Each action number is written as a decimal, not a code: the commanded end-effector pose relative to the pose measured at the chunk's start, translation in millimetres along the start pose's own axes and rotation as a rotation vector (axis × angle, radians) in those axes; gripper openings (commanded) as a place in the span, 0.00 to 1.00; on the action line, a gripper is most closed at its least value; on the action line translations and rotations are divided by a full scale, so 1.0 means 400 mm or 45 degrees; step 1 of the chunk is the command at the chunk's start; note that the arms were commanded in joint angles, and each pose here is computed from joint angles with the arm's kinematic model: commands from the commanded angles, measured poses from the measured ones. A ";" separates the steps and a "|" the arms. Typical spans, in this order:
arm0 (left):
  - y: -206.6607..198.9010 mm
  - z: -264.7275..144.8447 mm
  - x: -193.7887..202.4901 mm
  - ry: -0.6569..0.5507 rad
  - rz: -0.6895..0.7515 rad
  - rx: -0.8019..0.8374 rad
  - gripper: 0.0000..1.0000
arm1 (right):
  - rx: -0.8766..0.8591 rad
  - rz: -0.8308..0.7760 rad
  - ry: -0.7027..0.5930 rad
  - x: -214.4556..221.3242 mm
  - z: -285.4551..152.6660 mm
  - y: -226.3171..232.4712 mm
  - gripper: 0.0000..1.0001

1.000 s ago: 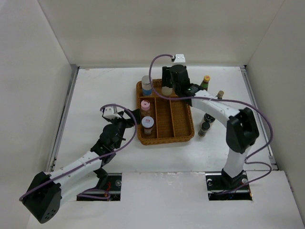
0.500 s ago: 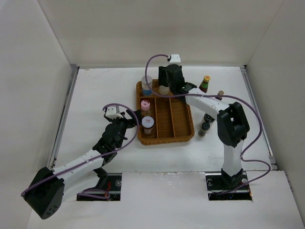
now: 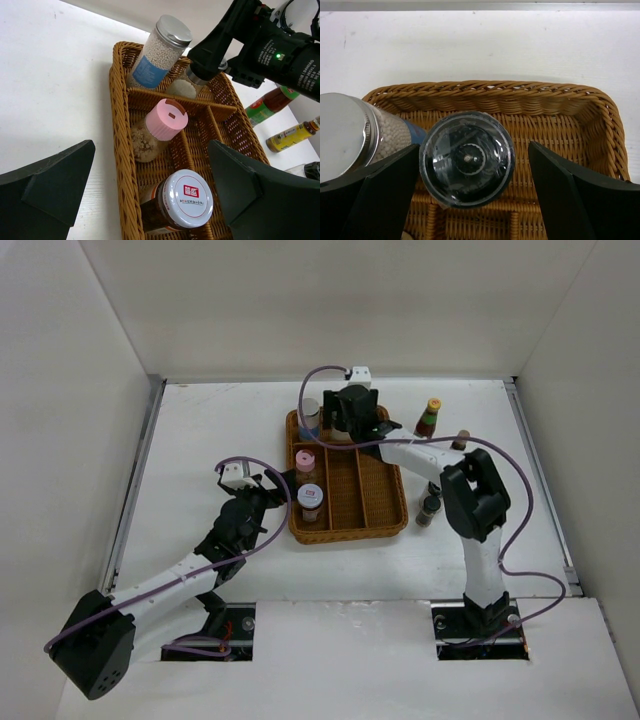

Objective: Organize the condiment bottles

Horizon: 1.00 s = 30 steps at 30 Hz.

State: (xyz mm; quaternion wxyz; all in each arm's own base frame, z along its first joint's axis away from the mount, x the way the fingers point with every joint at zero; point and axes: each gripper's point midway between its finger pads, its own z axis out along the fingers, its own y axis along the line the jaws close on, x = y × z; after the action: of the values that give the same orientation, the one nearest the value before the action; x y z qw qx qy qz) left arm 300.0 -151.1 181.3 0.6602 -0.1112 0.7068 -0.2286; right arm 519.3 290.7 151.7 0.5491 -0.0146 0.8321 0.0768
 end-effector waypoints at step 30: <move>-0.023 0.018 -0.010 -0.031 -0.034 0.037 0.99 | 0.444 0.140 -0.104 -0.182 -0.215 -0.511 0.82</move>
State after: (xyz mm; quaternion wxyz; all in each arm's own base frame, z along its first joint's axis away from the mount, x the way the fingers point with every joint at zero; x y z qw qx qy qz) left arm 303.6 -154.9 171.0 0.6529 -0.1076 0.7155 -0.2242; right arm 482.5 69.4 216.1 0.5579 0.1303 0.8179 -0.0541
